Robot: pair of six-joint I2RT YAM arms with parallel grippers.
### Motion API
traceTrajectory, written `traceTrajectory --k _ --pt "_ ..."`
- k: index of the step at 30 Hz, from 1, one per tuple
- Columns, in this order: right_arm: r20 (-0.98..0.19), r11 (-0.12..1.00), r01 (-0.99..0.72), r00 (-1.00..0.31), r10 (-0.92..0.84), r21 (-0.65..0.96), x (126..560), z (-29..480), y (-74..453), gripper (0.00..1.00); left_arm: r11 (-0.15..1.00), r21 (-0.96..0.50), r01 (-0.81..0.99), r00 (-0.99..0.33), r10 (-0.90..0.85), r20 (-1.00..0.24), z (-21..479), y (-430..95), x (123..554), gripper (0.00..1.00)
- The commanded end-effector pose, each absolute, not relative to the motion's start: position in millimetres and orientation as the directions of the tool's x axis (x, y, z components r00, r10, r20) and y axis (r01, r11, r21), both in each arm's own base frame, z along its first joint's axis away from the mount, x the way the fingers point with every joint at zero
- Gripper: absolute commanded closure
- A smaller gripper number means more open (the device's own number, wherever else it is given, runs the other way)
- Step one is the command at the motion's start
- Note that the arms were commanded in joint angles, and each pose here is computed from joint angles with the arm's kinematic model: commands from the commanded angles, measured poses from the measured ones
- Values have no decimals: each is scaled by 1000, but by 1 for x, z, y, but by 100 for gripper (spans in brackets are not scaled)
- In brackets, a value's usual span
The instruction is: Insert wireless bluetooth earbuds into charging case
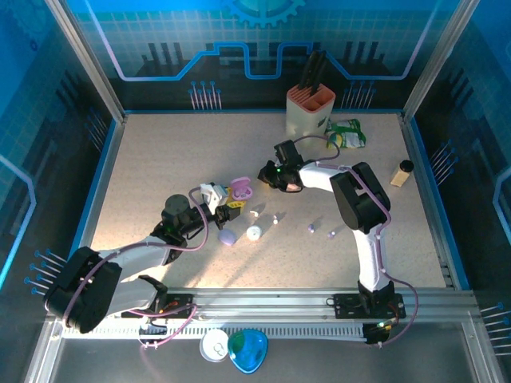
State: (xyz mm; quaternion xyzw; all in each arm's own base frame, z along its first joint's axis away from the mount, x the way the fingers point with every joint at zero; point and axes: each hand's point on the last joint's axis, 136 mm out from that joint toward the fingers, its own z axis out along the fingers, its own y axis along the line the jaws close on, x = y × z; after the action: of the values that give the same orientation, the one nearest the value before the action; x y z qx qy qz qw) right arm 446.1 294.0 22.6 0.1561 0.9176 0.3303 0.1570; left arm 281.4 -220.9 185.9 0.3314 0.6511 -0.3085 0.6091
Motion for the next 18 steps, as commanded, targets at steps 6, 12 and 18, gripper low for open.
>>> traceTrajectory --k 6,12,18 --pt "-271 803 75 -919 285 591 418 40 270 82 582 13 813 -27 60 -998 183 -220 280 75" --pt "-275 832 -19 -948 162 554 374 47 254 80 575 12 818 -30 63 -998 182 -223 282 75" --pt "-252 847 -84 -966 60 525 329 50 237 81 571 9 821 -33 65 -997 184 -224 284 75"
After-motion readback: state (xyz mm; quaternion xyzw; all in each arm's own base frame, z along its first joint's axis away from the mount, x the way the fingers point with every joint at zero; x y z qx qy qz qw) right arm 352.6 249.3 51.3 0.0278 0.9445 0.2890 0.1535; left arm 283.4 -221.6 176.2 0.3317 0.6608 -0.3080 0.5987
